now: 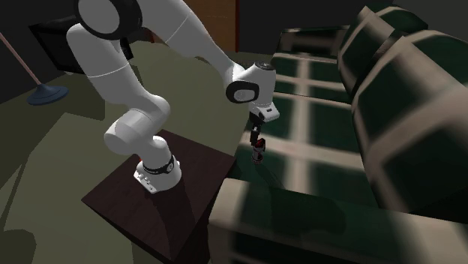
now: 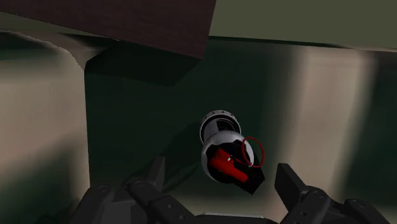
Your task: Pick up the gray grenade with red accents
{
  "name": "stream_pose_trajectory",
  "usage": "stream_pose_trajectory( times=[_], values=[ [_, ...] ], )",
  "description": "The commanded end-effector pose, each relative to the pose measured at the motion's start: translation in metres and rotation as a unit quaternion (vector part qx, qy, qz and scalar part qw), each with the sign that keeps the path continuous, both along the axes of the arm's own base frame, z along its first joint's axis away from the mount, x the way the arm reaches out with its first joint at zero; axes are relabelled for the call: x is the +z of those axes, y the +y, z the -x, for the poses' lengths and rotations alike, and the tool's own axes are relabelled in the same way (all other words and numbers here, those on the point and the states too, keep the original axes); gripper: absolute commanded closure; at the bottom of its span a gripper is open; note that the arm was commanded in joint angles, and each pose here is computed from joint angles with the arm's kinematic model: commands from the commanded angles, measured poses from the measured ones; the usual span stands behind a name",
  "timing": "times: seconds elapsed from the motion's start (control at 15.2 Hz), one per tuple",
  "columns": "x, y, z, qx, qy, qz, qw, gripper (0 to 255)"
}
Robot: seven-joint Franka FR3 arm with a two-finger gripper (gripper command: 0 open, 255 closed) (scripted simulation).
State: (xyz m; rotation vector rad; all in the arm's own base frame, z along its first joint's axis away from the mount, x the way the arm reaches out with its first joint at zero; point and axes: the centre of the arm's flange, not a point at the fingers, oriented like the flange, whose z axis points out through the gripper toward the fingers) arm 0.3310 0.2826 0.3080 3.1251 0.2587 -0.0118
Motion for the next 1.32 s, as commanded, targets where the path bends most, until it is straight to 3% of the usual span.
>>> stream_pose_trajectory(
  times=[0.0, 0.66, 0.73, 1.25],
  values=[
    [-0.019, 0.02, -0.006, 0.005, -0.009, -0.002, 0.9999, 0],
    [-0.06, 0.021, -0.007, 0.006, -0.009, -0.002, 0.9999, 0],
    [-0.06, 0.021, -0.007, 0.006, -0.009, -0.002, 0.9999, 255],
    [-0.059, 0.021, -0.007, 0.006, -0.009, -0.002, 0.9999, 255]
  ],
)
